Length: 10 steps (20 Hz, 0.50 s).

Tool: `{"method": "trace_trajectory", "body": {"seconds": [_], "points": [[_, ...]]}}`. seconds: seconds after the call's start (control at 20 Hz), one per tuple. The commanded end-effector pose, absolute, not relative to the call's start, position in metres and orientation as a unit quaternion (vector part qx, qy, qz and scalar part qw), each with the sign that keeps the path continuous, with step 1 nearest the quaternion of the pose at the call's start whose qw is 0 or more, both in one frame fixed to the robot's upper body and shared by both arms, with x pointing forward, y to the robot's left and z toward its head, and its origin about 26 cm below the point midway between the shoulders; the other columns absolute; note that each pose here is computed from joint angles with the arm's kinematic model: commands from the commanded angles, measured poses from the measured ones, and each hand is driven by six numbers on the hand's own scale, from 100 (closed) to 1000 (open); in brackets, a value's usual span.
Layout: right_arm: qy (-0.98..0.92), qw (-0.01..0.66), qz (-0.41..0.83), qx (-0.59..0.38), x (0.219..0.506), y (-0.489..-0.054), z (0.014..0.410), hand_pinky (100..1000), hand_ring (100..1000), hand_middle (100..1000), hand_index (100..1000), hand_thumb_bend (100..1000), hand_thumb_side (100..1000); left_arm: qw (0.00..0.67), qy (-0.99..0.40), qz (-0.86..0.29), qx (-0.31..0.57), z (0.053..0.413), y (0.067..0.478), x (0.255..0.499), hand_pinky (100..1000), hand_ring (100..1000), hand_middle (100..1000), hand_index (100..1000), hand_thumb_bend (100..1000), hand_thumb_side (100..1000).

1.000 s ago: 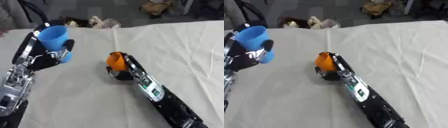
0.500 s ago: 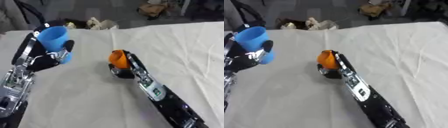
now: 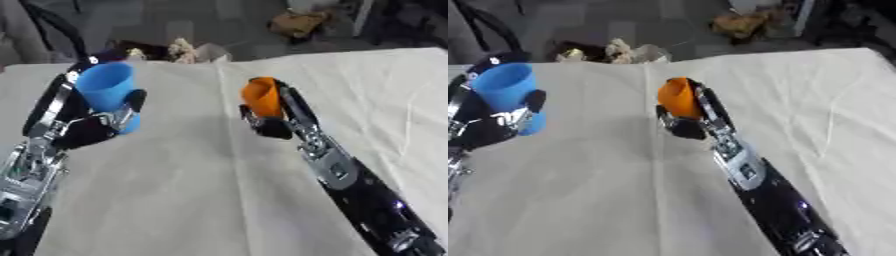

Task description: Pour the contents of one cup into another cup.

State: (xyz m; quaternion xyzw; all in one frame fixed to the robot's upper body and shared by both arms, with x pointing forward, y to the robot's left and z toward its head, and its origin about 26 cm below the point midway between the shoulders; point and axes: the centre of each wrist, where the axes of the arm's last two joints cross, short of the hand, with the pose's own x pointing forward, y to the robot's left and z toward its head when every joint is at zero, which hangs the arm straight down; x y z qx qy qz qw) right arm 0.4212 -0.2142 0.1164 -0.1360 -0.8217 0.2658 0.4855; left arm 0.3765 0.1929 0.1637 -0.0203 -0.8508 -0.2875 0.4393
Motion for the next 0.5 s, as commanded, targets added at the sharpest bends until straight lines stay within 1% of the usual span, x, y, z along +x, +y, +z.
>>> {"method": "trace_trajectory", "body": {"seconds": [0.05, 0.1, 0.2, 0.3, 0.35, 0.5], "points": [[-0.837, 0.454, 0.265, -0.150, 0.421, -0.226, 0.148, 665, 443, 370, 828, 100, 147, 0.438, -0.846, -0.304, -0.001, 0.162, 0.202, 0.377, 178, 441, 285, 825, 100, 275], [-0.839, 0.450, 0.267, -0.151, 0.420, -0.227, 0.153, 666, 443, 371, 829, 100, 145, 0.441, -0.843, -0.308, 0.002, 0.158, 0.203, 0.377, 177, 442, 285, 824, 100, 275], [-0.841, 0.440, 0.274, -0.151, 0.418, -0.228, 0.162, 667, 445, 373, 831, 100, 100, 0.447, -0.837, -0.316, 0.006, 0.150, 0.205, 0.377, 177, 442, 283, 825, 100, 275], [-0.840, 0.432, 0.288, -0.154, 0.417, -0.228, 0.170, 668, 448, 374, 834, 100, 100, 0.450, -0.837, -0.313, 0.007, 0.143, 0.208, 0.375, 175, 438, 280, 810, 100, 275], [-0.841, 0.430, 0.290, -0.155, 0.417, -0.229, 0.174, 668, 448, 375, 833, 100, 116, 0.454, -0.835, -0.312, 0.008, 0.139, 0.210, 0.374, 174, 440, 280, 789, 100, 275], [-0.843, 0.422, 0.293, -0.157, 0.415, -0.231, 0.183, 668, 449, 376, 835, 100, 114, 0.468, -0.823, -0.322, 0.012, 0.125, 0.214, 0.372, 177, 449, 285, 785, 100, 285]]}}
